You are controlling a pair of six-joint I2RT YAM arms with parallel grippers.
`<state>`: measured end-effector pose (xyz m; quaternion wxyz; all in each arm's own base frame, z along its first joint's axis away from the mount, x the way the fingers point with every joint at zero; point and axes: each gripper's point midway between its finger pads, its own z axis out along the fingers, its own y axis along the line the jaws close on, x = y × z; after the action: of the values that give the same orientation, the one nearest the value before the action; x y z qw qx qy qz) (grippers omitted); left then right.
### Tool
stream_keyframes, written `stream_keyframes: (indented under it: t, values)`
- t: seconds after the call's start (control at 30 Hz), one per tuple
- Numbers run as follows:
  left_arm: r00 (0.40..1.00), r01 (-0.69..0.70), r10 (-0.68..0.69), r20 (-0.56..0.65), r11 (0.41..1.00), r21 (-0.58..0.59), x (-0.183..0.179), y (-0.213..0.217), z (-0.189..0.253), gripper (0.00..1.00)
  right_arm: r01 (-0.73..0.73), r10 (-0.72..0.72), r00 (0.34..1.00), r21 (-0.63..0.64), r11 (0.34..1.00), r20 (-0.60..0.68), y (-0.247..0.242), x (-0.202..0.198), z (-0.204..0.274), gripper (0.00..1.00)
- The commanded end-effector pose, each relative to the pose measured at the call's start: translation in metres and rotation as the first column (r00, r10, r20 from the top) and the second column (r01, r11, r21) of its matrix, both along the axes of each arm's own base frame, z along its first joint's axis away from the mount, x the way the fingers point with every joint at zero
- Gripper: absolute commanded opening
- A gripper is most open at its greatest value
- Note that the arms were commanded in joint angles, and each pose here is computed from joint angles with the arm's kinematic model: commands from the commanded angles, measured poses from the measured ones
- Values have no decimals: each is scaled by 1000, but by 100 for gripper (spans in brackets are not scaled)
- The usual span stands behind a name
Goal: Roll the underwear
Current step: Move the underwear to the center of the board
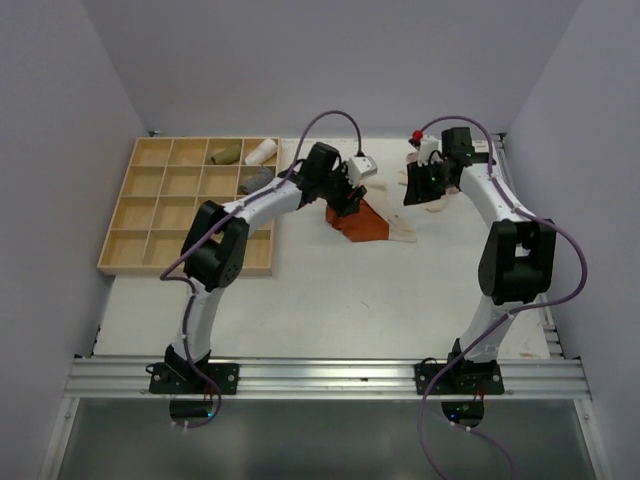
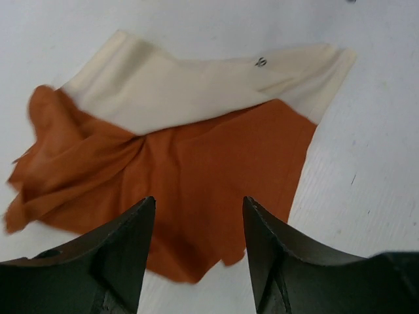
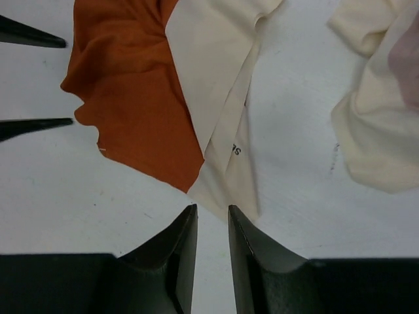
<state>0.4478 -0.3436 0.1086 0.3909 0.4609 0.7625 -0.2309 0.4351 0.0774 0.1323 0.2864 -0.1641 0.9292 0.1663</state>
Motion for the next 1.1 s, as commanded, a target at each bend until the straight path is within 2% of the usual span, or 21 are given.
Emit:
stream_keyframes:
  t: [0.0,0.07,0.13,0.23,0.37,0.4,0.47,0.5,0.57,0.6,0.67,0.7,0.73,0.77,0.8,0.87,0.93,1.07]
  values:
    - [998,48,-46,38,997,-60,9,-56,5,59,27,-23,998,62,998,-64,5,-13,-16,29]
    - [999,33,-31,17,997,-76,12,-72,2,57,58,-50,995,95,994,-81,-1,-15,-17,27]
    - [1000,10,-12,-23,998,-64,12,-79,-20,57,105,-99,994,123,987,-55,-15,-10,-7,27]
    - [999,5,-5,-44,1000,0,7,-86,-50,56,145,-144,989,146,979,-20,-35,-2,8,27]
    - [983,130,-112,-146,984,118,-36,-81,-86,54,139,-139,990,133,981,-6,-46,4,17,27]
    - [977,176,-156,-147,975,139,-43,-77,-87,50,132,-130,991,130,983,-22,-45,2,16,26]
    - [952,246,-203,-231,952,179,-71,-59,-102,45,113,-114,993,126,986,-1,-46,5,24,26]
    - [941,302,-261,-214,934,188,-79,-52,-91,41,107,-107,994,126,986,-1,-45,5,26,26]
    - [877,425,-348,-331,884,195,-126,-25,-103,38,84,-87,996,143,986,13,-41,3,33,26]
    - [851,504,-444,-281,841,197,-136,-17,-87,38,79,-81,997,148,986,13,-40,2,34,26]
    - [788,594,-508,-349,776,213,-175,16,-99,36,50,-52,999,175,983,7,-32,-2,34,26]
    - [774,628,-566,-284,741,236,-177,23,-84,34,46,-46,999,184,982,-4,-29,-4,33,26]
    - [765,640,-567,-306,725,255,-189,40,-94,34,39,-35,999,193,980,-23,-23,-8,29,26]
    - [793,608,-563,-234,755,244,-178,42,-79,40,26,-15,998,215,976,-55,-12,-16,22,26]
    - [802,597,-557,-218,765,240,-177,41,-70,43,26,-15,998,216,976,-54,-12,-16,22,26]
    - [823,563,-539,-178,816,133,-165,34,-42,51,9,15,995,238,971,-100,5,-31,11,26]
    - [857,501,-494,-146,865,15,-152,26,-4,54,5,29,991,254,967,-132,19,-45,-3,26]
    - [891,448,-448,-75,894,-18,-141,22,32,55,-49,91,986,277,960,-139,46,-64,-7,27]
